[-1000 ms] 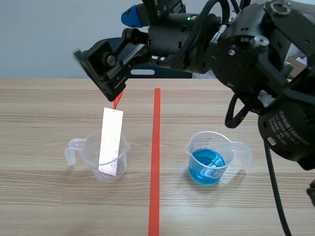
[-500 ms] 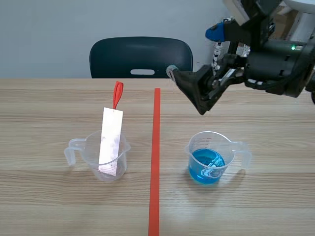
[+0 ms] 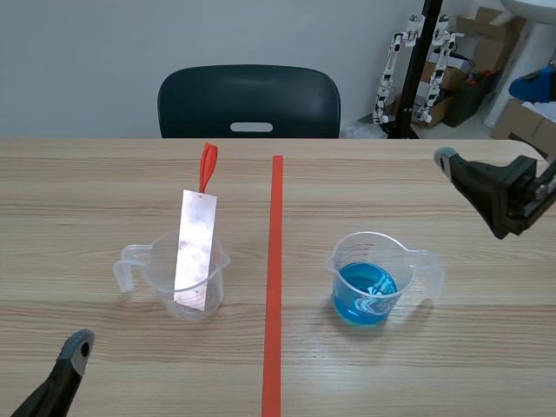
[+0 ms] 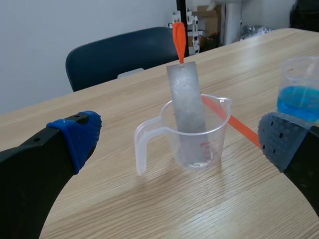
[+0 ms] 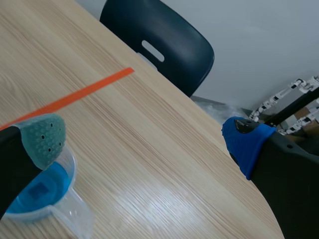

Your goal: Do the redox reaction experiment. return to the home posture

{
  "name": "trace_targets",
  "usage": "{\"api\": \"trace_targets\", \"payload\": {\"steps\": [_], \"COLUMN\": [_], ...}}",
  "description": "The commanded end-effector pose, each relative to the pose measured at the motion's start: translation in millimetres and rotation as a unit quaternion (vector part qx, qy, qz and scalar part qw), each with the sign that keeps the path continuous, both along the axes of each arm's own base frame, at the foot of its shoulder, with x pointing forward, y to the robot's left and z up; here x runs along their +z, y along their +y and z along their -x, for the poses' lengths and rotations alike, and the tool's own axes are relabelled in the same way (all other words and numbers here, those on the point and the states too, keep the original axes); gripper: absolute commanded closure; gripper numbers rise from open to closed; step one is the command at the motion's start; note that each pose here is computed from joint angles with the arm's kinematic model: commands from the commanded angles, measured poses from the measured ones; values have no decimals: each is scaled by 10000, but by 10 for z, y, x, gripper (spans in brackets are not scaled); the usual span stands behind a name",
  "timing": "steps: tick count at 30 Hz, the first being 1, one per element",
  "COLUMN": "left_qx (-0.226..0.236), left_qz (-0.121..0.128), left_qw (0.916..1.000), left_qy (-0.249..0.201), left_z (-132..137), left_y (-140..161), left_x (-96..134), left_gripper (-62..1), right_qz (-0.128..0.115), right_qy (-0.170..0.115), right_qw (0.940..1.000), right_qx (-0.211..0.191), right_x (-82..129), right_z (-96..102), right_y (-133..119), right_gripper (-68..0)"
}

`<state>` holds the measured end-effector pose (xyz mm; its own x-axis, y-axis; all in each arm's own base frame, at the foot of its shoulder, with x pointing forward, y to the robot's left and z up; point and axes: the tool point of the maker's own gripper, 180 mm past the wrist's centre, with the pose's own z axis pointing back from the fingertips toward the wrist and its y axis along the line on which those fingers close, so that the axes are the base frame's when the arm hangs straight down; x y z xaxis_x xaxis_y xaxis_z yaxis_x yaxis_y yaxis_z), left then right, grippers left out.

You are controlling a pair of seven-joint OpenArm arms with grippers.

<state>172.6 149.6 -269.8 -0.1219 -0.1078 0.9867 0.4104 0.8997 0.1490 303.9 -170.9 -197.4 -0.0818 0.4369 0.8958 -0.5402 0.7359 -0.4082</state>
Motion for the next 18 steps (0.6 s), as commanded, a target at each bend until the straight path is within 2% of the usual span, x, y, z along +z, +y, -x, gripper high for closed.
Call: {"api": "trace_targets", "payload": {"steps": [1,8,11,13,18], "left_qx": [-107,-692,-917,-995,-1179], "left_qz": [10,-36,-97,-171,-152], "left_qw": [9999,9975,9955,9946,9929], "left_qy": [-49,123,198,241,95], "left_z": [-40,-127,-148,-169,-175], "left_y": [-41,-234,-301,-328,-432], "left_x": [92,335,427,468,619], "left_gripper": [-623,-623,-623,-623,-623], "right_qz": [92,100,78,116,299], "right_qy": [-176,-354,-312,-315,-261], "right_qw": [9998,9990,9988,9981,9954], "right_qx": [3,-254,-376,-523,-877], "right_x": [110,195,234,268,317], "right_z": [12,205,275,316,418], "right_y": [-54,-360,-422,-453,-495], "right_gripper": [-679,-679,-679,-679,-679]}}
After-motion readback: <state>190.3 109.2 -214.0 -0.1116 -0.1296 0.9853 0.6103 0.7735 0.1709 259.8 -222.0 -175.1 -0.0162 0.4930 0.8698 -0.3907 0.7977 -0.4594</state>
